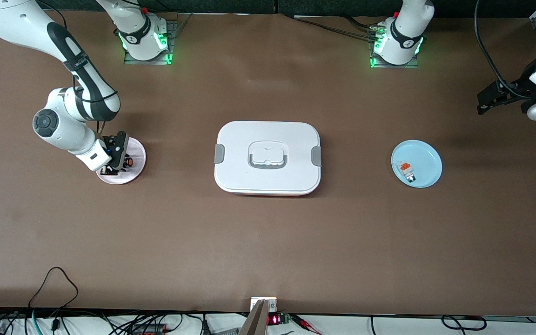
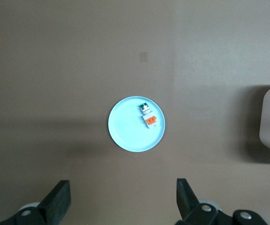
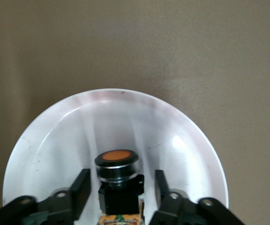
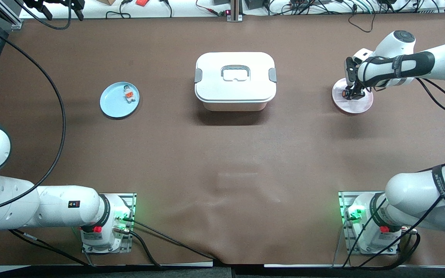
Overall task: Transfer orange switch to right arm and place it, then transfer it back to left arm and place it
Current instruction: 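Lower the switch onto the white plate and open the right gripper, then raise the right gripper away from the white plate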
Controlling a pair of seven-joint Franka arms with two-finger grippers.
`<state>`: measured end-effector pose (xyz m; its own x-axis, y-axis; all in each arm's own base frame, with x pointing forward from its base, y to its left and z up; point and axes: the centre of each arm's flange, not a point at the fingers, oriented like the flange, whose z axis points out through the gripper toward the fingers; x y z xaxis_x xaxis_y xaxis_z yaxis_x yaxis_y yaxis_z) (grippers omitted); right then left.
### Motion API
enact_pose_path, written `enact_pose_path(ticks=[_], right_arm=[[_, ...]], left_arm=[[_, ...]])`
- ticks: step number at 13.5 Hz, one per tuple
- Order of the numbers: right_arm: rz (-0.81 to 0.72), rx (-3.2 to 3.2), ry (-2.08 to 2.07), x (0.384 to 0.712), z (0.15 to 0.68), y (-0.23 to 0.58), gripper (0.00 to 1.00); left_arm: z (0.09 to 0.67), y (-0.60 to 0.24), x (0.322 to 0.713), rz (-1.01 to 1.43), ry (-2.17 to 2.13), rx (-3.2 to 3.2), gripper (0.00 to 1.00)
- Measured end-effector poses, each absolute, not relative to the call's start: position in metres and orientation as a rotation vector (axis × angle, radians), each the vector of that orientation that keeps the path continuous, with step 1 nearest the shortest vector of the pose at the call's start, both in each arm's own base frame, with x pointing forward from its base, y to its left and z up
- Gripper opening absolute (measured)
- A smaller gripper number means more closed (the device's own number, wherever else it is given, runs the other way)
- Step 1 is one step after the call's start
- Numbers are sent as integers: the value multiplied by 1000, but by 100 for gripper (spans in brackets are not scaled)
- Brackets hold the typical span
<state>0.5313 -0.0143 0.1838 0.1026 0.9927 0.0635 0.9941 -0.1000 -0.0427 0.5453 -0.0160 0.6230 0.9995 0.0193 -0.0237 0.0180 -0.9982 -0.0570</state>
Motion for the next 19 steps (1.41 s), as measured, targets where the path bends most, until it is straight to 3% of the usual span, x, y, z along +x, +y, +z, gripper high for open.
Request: enact_pose_path(ticks=[3, 10, 14, 17, 19], right_arm=[[15, -2322, -1974, 537, 201, -6, 99], [24, -2444, -1522, 586, 310, 13, 100], [139, -2650, -1107, 608, 416, 60, 100], [172, -2834, -757, 589, 505, 136, 100], [197, -2938, -446, 569, 537, 176, 100]], left_arm=[[629, -20, 553, 11, -18, -3087, 99], [637, -33, 552, 8, 4, -3088, 99], [638, -38, 551, 7, 12, -3088, 99], [638, -36, 550, 20, 5, -3087, 99], [638, -36, 550, 22, 7, -3087, 99]])
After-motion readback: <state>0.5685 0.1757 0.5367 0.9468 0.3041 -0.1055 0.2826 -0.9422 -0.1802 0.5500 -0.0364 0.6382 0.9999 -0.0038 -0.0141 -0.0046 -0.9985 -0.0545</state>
